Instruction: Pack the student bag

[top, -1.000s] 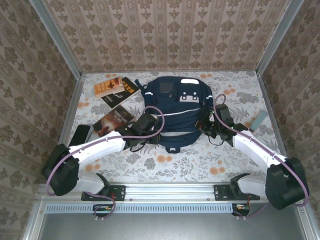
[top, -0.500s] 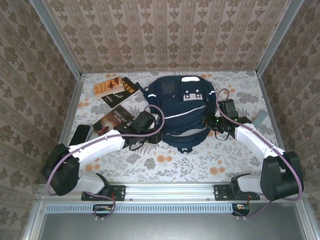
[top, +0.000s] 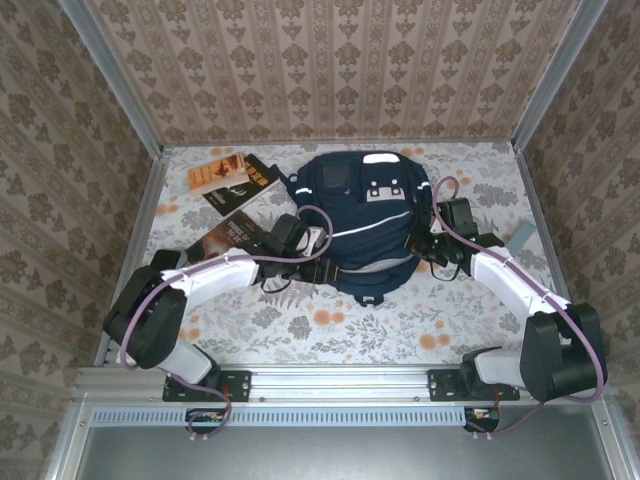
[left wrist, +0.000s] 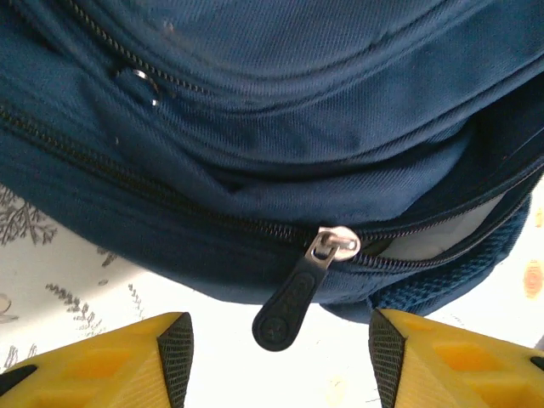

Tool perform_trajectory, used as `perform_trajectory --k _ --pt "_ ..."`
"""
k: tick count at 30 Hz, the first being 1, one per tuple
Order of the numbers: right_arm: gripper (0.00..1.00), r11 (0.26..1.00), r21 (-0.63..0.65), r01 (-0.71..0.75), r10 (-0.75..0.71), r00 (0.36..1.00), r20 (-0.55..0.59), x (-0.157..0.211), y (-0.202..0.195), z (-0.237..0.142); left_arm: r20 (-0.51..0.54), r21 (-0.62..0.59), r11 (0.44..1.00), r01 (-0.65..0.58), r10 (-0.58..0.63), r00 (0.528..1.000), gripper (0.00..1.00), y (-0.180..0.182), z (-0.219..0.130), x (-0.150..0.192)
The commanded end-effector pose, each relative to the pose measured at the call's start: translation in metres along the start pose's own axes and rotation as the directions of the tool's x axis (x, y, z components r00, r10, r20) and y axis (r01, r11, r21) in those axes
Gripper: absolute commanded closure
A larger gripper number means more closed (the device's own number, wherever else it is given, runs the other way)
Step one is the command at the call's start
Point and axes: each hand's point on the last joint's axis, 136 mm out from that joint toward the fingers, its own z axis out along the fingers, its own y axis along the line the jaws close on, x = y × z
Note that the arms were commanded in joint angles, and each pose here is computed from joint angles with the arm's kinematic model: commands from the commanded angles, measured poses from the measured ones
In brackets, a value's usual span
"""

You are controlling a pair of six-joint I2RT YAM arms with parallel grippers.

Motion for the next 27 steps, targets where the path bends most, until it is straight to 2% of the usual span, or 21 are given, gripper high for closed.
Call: perform_trajectory --k 1,7,13,16,24,27 --pt "0.98 0.999 -0.044 0.015 -0.015 1.0 0.008 -0.002 0.008 -0.003 -0.004 0.141 0.989 -0.055 0.056 0.998 0.41 -0.023 0.003 -0.009" --pt "0.98 0.999 -0.049 0.001 -0.001 1.0 0.001 -0.002 0.009 -0.001 -0.04 0.133 0.99 -0.045 0.051 0.998 0.45 -0.015 0.015 -0.006" --pt "0.99 0.999 -0.05 -0.009 0.009 1.0 -0.002 0.001 0.007 0.0 -0.033 0.156 0.986 -0.064 0.07 0.997 0.64 -0.017 0.017 -0.006" --pt "0.98 0.999 -0.052 -0.009 0.009 1.0 0.003 0.001 0.007 -0.001 -0.029 0.149 0.986 -0.068 0.073 0.997 0.76 -0.016 0.017 -0.006" --pt "0.97 0.998 -0.057 0.001 -0.001 1.0 -0.003 0.005 0.004 0.002 -0.006 0.11 0.99 -0.092 0.093 0.996 1.0 -0.011 0.014 -0.006" --pt "0.9 0.999 -0.047 -0.004 0.004 1.0 -0.004 0.007 0.003 -0.001 0.012 0.092 0.99 -0.109 0.108 0.994 1.0 -0.01 0.01 -0.006"
